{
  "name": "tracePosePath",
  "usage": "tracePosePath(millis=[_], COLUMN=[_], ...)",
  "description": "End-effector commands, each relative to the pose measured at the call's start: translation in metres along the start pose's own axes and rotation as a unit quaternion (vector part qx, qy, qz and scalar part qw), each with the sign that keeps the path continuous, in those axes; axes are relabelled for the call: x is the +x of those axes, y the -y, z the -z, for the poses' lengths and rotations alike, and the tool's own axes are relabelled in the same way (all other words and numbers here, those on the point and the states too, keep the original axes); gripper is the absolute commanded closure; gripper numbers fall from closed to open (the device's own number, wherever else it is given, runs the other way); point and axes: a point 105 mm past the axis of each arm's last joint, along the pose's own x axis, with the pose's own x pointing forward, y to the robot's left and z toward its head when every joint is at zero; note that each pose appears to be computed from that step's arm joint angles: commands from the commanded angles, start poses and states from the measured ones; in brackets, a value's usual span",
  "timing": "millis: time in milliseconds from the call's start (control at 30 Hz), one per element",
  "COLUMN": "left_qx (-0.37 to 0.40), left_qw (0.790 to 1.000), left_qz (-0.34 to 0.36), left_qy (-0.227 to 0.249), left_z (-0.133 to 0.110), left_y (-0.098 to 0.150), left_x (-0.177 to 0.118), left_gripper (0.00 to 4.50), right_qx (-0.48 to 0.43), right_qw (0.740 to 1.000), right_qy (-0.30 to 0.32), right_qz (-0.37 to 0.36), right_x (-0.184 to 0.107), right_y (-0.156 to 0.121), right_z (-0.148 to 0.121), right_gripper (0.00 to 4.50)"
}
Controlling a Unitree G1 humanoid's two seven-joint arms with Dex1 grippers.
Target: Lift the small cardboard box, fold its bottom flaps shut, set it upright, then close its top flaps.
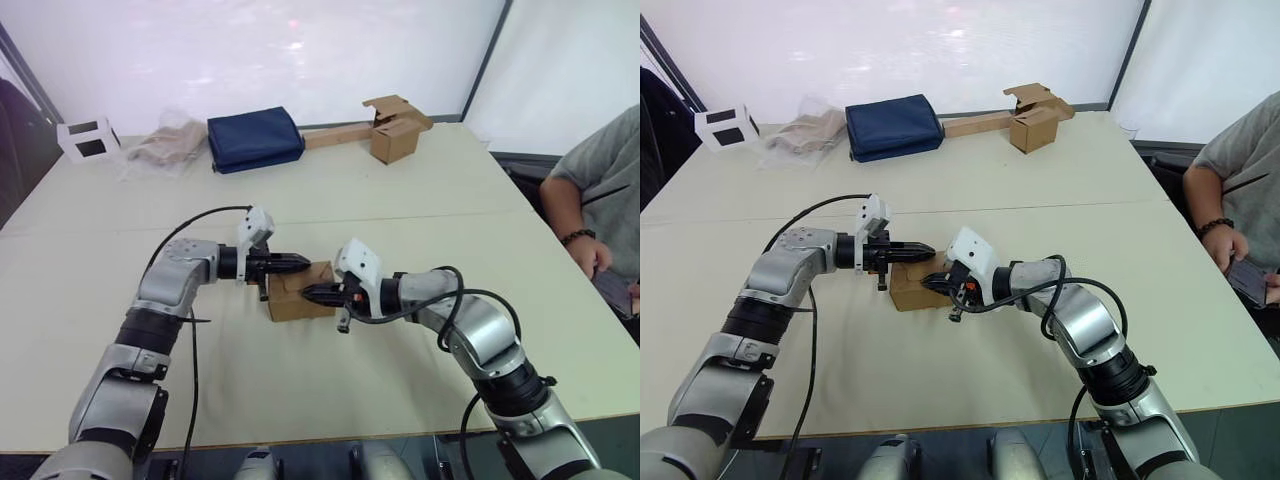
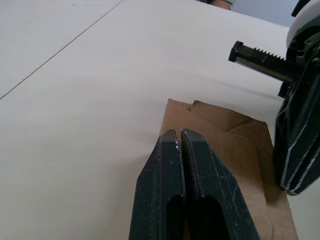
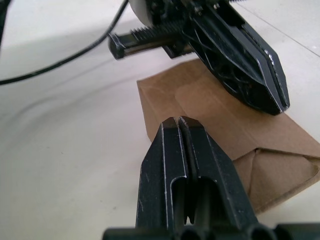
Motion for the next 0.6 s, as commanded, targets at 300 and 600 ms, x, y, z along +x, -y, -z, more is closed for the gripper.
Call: tracePosePath(millis=[300, 600], left_qx=[0.002, -0.005], left_qw=[1.0, 0.998], left_qz=[-0.008, -0.028], left_qy=[0.029, 0.049], left_z=[-0.017, -0.027], left_y=[0.003, -0.003], left_x=[-0.006, -0.01], left_gripper=[4.4, 4.4], right_qx=[-0.021, -0.011], right_qw=[0.999, 1.0], right_qy=[-0.014, 0.0], right_qz=[0.031, 0.015], right_x=[0.011, 0.009], right_y=[0.02, 0.02], right_z=[0.006, 0.0], right_gripper=[4.5, 4.5])
